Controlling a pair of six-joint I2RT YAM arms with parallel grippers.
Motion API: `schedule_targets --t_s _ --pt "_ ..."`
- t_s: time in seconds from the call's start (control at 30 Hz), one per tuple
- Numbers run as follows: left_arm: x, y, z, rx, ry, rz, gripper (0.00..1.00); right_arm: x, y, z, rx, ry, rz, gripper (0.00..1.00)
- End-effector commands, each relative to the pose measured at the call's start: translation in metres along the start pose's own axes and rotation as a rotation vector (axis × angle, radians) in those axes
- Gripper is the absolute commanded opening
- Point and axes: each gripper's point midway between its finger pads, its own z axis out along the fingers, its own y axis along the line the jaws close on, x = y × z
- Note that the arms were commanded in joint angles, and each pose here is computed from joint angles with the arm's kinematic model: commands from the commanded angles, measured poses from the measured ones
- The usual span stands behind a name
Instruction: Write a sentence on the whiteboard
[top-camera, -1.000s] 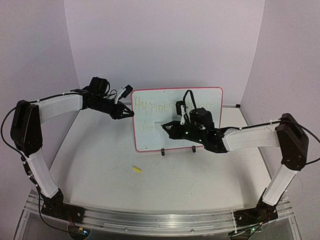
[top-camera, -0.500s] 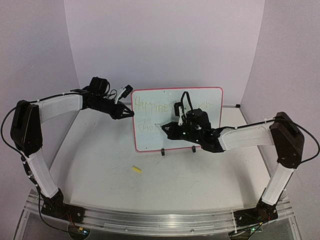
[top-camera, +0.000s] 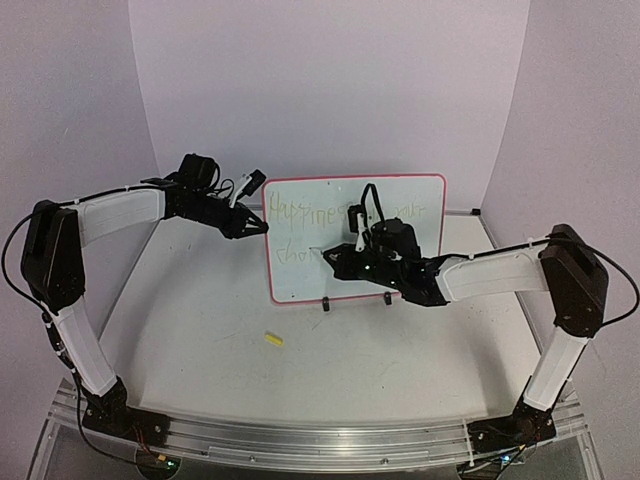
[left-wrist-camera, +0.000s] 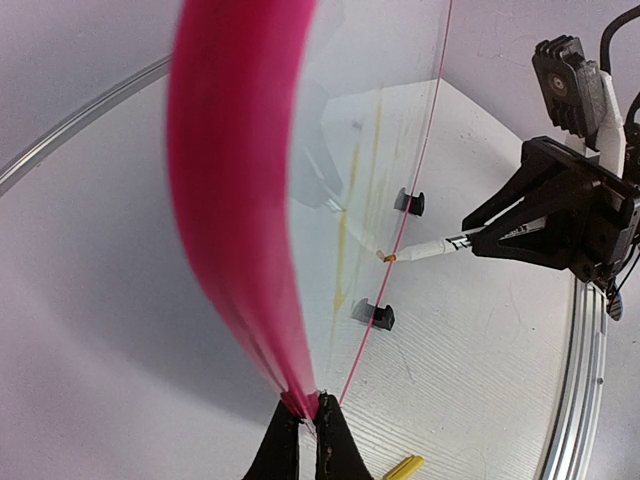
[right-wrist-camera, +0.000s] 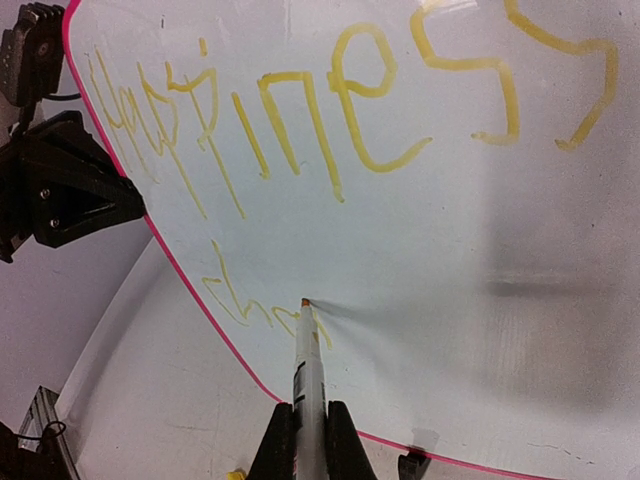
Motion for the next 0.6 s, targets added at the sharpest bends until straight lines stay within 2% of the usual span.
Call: schedule_targets --t_s 0.0,0.33,0.57 --pt "-0.021 -0.017 -0.012 0.014 -0.049 0.079 0.0 -0.013 -0.001 0.005 0.027 -0.047 -0.009 0.0" --pt "-0.02 -0.016 -0.011 0.017 -0.047 0.075 0.0 -0.011 -0.002 0.009 0.028 -0.041 -0.015 0.0" --pt "-0.018 -0.016 -0.01 0.017 -0.043 0.071 0.0 -0.019 0.016 -0.006 -0.054 -0.037 -0.047 0.0"
